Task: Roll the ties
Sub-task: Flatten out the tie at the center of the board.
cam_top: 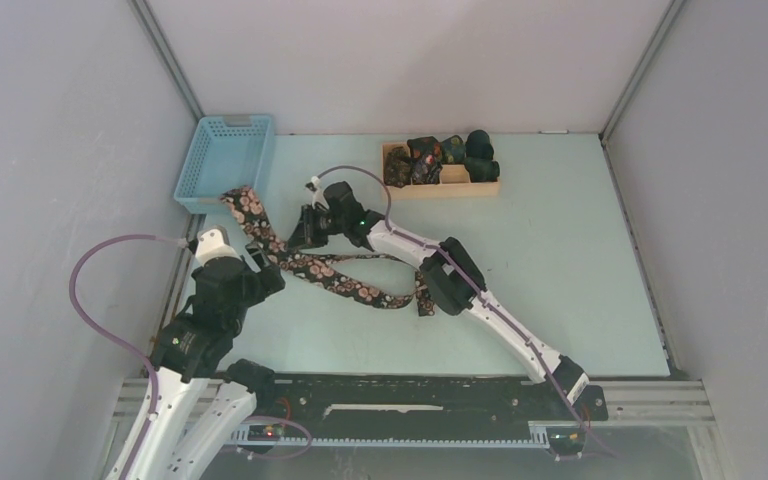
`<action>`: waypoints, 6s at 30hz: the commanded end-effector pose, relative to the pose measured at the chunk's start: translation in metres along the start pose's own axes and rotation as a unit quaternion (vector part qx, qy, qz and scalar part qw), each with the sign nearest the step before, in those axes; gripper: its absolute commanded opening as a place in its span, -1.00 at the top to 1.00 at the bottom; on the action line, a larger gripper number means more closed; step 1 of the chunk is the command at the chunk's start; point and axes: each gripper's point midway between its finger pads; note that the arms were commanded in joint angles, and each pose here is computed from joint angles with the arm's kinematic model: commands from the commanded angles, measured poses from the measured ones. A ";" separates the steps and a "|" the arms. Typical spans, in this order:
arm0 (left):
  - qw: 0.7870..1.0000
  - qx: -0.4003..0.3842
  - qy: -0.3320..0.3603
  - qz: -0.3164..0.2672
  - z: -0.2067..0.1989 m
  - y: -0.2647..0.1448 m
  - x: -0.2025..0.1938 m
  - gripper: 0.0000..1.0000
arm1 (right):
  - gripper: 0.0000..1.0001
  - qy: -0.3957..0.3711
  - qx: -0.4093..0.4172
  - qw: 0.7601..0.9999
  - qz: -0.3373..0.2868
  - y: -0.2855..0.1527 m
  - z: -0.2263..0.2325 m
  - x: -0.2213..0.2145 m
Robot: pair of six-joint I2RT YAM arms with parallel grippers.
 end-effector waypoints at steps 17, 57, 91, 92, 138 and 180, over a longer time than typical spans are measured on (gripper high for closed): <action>1.000 -0.001 -0.014 -0.019 0.001 0.000 0.005 -0.68 | 1.00 0.052 -0.005 0.992 -0.117 -0.122 0.072 0.057; 0.938 -0.295 0.133 0.125 -0.159 0.000 -0.079 -0.79 | 1.00 0.131 -0.572 0.681 -0.438 -0.590 -0.033 -0.029; 0.863 -0.369 0.298 0.174 -0.326 0.038 -0.199 0.86 | 1.00 0.182 -0.628 0.631 -0.416 -0.621 -0.072 -0.054; 0.864 -0.372 0.290 0.174 -0.324 0.034 -0.196 0.98 | 1.00 0.181 -0.630 0.630 -0.417 -0.621 -0.072 -0.054; 0.988 0.000 -0.046 0.149 -0.022 0.066 -0.043 0.96 | 0.02 -0.014 -0.750 0.661 0.002 -0.461 -0.127 -0.019; 0.974 -0.076 0.068 0.203 -0.112 0.134 -0.024 -0.22 | -0.25 -0.032 -0.515 0.851 -0.099 -0.376 -0.050 -0.097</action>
Point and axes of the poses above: each gripper's point midway between its finger pads, its own y axis out along the fingers, its own z axis along the line the jaws close on, x = y × z, and after that the axes turned 10 degrees about y, right-handed
